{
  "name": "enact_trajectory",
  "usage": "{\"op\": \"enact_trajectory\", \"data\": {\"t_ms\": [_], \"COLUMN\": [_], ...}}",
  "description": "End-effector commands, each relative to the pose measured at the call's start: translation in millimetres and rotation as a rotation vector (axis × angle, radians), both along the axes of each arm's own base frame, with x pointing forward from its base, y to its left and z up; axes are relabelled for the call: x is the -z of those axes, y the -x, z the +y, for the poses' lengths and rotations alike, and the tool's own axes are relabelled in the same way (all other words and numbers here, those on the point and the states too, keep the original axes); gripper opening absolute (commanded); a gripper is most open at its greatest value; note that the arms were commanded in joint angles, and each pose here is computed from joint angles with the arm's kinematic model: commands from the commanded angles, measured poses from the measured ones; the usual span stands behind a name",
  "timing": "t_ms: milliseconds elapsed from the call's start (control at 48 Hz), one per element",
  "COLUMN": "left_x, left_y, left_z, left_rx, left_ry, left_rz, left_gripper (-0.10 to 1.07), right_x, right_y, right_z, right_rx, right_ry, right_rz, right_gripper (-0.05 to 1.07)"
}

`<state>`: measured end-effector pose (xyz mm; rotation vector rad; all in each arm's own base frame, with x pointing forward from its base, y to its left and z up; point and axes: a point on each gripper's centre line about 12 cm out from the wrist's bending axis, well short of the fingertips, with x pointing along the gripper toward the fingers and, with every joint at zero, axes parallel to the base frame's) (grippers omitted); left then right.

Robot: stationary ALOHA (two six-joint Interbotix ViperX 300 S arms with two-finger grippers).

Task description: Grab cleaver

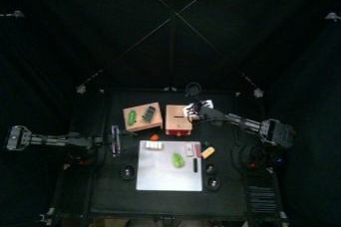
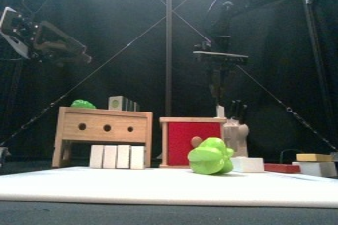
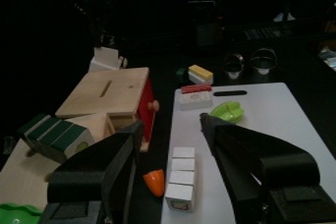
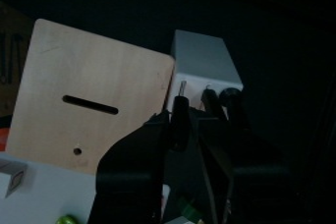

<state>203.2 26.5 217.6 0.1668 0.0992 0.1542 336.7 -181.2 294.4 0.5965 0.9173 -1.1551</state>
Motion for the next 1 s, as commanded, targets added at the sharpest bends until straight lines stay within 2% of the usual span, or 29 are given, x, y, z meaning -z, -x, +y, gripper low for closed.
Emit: {"op": "enact_trajectory", "data": {"t_ms": [0,396,604,708,979], "left_x": [-4.5,-2.9,-3.5,-3.7,-2.8], "left_y": [-2,-2,-2,-2,-2], "left_z": [0.5,0.4,0.1,0.5,0.6], "left_rx": [-0.002,-0.001,0.000,-0.003,-0.004], "left_ry": [0.000,0.004,0.003,0.010,0.012], "left_rz": [-0.012,-0.001,-0.002,-0.004,-0.001], "left_gripper": [0.87,0.87,0.87,0.87,0.87], "right_x": [-24.2,-64.2,-82.5,-91.2,-94.3], "right_y": [-1,-9,-2,-4,-8], "right_z": [4,40,60,72,84], "right_rx": [-0.008,-0.082,-0.096,-0.128,-0.166], "right_ry": [0.036,0.101,0.135,0.161,0.169], "right_rz": [-0.042,-0.066,-0.033,-0.046,-0.056], "right_gripper": [0.64,0.64,0.64,0.64,0.64]}}
